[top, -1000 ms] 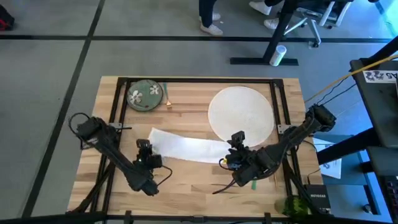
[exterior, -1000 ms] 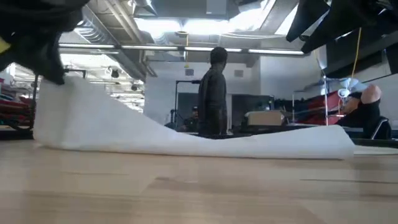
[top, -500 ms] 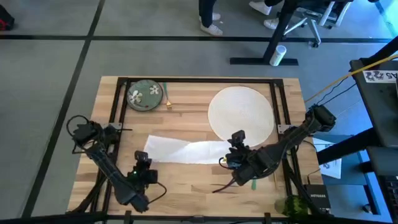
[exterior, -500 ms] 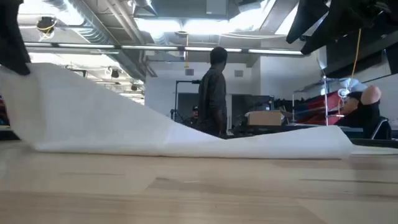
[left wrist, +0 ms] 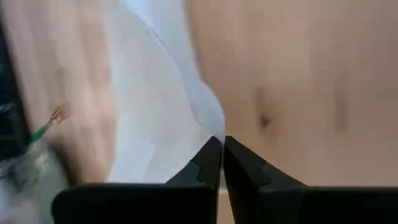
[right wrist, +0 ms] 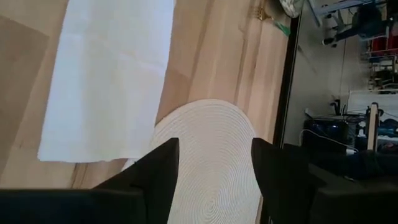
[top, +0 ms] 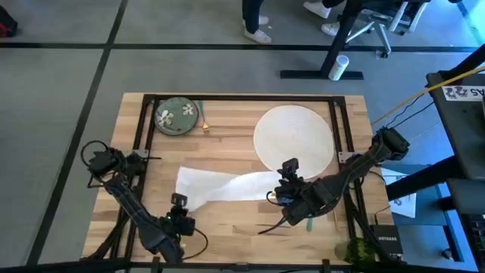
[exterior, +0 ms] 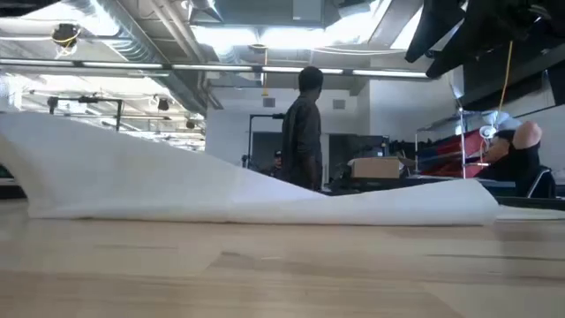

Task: Set table place
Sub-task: Fold the white table napkin

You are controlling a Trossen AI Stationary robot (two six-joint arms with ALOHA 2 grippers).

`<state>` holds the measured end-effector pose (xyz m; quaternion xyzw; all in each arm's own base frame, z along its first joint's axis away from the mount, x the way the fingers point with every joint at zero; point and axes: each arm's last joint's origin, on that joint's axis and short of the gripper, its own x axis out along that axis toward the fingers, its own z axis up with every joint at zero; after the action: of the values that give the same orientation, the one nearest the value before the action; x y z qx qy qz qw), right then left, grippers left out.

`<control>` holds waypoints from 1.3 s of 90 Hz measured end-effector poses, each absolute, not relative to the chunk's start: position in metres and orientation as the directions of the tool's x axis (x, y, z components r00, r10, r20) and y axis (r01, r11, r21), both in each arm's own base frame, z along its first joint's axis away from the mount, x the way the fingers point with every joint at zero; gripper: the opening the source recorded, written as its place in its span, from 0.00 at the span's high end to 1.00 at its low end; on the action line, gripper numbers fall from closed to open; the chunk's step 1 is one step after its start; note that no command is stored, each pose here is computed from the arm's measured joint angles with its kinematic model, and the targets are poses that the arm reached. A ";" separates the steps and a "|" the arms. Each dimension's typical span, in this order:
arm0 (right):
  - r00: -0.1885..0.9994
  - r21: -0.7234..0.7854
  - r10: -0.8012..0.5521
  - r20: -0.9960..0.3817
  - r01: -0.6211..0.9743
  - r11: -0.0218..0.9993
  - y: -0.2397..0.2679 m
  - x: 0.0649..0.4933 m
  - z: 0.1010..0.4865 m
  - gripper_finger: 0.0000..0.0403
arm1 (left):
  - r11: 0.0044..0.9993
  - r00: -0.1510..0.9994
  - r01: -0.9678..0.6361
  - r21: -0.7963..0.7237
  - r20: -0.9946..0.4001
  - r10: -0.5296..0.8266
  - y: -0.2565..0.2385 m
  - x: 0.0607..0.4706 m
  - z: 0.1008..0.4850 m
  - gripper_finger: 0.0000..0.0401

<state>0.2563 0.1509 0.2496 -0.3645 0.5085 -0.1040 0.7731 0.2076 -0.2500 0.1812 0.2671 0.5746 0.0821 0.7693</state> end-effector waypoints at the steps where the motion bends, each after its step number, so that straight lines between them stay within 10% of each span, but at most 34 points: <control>1: 0.461 -0.669 -0.532 -0.710 -0.210 0.713 0.151 0.256 0.250 0.54 | 0.847 0.326 0.181 0.500 -0.843 0.428 -0.250 0.208 0.181 1.00; 76: 0.450 -0.645 -0.509 -0.734 -0.226 0.730 0.152 0.256 0.249 0.54 | 0.959 0.306 0.137 0.247 -0.932 0.196 -0.278 0.198 0.178 0.99; 117: 0.440 -0.568 -0.432 -0.787 -0.245 0.786 0.153 0.260 0.248 0.54 | 0.966 0.291 0.060 0.252 -0.930 0.224 -0.270 0.205 0.178 0.69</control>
<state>0.2601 0.1528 0.2478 -0.3218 0.5256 -0.0597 0.7853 0.2053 -0.2704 0.1776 0.1199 0.5930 0.0517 0.7946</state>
